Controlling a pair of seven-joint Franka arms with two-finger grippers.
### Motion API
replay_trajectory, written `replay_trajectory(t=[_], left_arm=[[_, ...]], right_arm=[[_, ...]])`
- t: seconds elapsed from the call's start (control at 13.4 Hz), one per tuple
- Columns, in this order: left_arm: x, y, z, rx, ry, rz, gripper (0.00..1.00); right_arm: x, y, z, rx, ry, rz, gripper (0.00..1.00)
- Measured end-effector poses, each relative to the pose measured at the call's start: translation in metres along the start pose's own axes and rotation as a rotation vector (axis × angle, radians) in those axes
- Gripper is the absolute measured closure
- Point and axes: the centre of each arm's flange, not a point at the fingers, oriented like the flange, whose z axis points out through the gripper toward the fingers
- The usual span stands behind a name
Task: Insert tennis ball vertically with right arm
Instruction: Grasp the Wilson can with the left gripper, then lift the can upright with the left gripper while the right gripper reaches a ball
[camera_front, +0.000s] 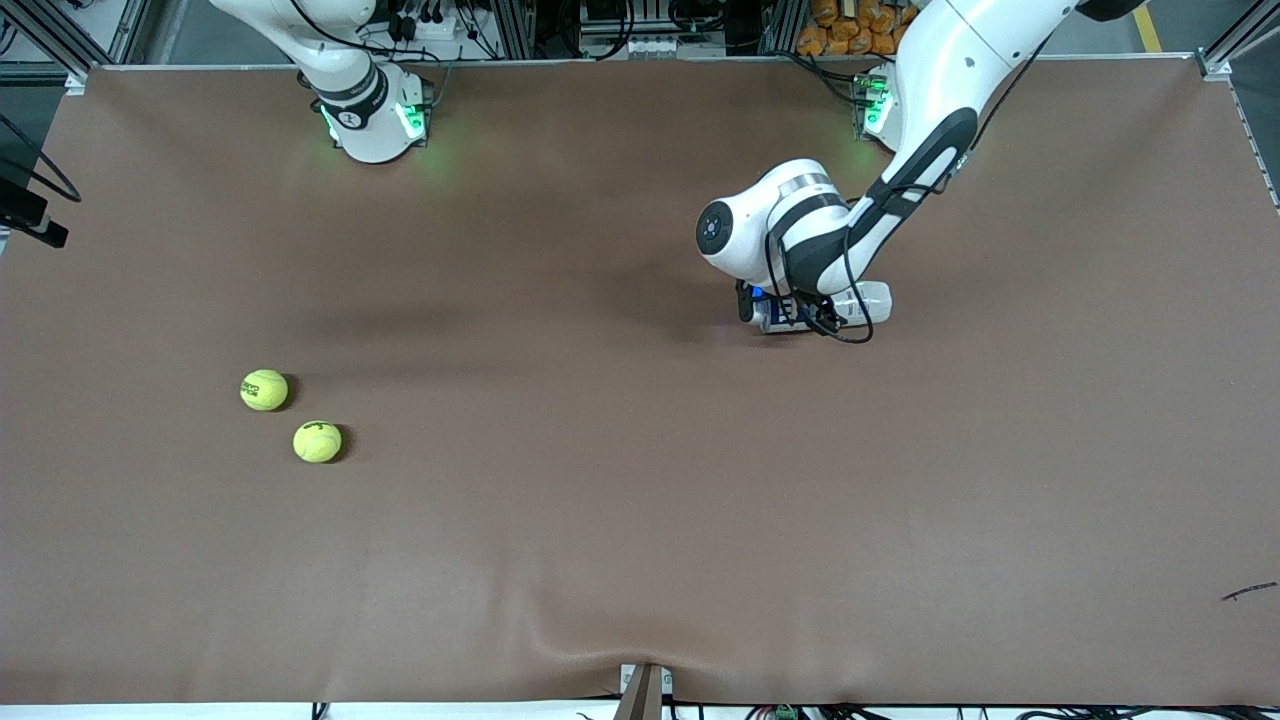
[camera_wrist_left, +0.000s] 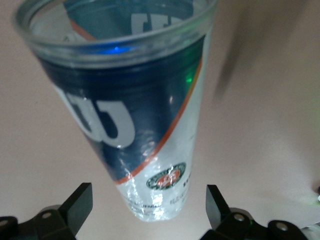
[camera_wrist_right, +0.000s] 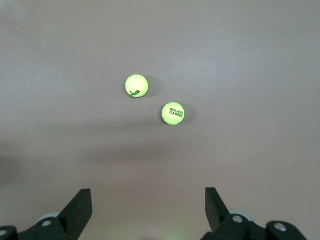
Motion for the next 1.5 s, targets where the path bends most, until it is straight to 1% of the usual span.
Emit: replay_trajectory(t=[0.15, 0.37, 0.9, 1.05, 1.12, 1.2, 1.27, 1.42, 1.5], left_arm=[[0.004, 0.0, 0.006, -0.015, -0.002, -0.004, 0.0], [0.011, 0.001, 0.018, -0.04, -0.006, -0.057, 0.0], [0.02, -0.006, 0.022, -0.055, 0.004, -0.066, 0.0], [0.023, -0.006, 0.026, -0.052, 0.0, -0.056, 0.15], [0.023, -0.006, 0.026, -0.049, -0.002, -0.055, 0.15], [0.023, -0.007, 0.024, -0.047, -0.001, -0.057, 0.25], [0.023, -0.008, 0.023, -0.045, 0.001, -0.059, 0.3], [0.023, -0.012, 0.02, -0.042, 0.007, -0.065, 0.3], [0.022, -0.014, 0.018, -0.04, 0.011, -0.07, 0.34]], right_arm=[[0.0, 0.0, 0.0, 0.0, 0.0, 0.0, 0.0], [0.0, 0.0, 0.0, 0.0, -0.001, 0.001, 0.0], [0.006, 0.008, 0.012, 0.003, -0.021, 0.013, 0.0], [0.006, 0.008, 0.012, 0.003, -0.021, 0.013, 0.0], [0.006, 0.008, 0.012, 0.003, -0.021, 0.013, 0.0], [0.006, 0.008, 0.012, 0.003, -0.021, 0.013, 0.0], [0.006, 0.008, 0.012, 0.003, -0.022, 0.013, 0.0], [0.007, 0.008, 0.012, 0.003, -0.022, 0.013, 0.0], [0.007, 0.008, 0.012, 0.003, -0.022, 0.013, 0.0]])
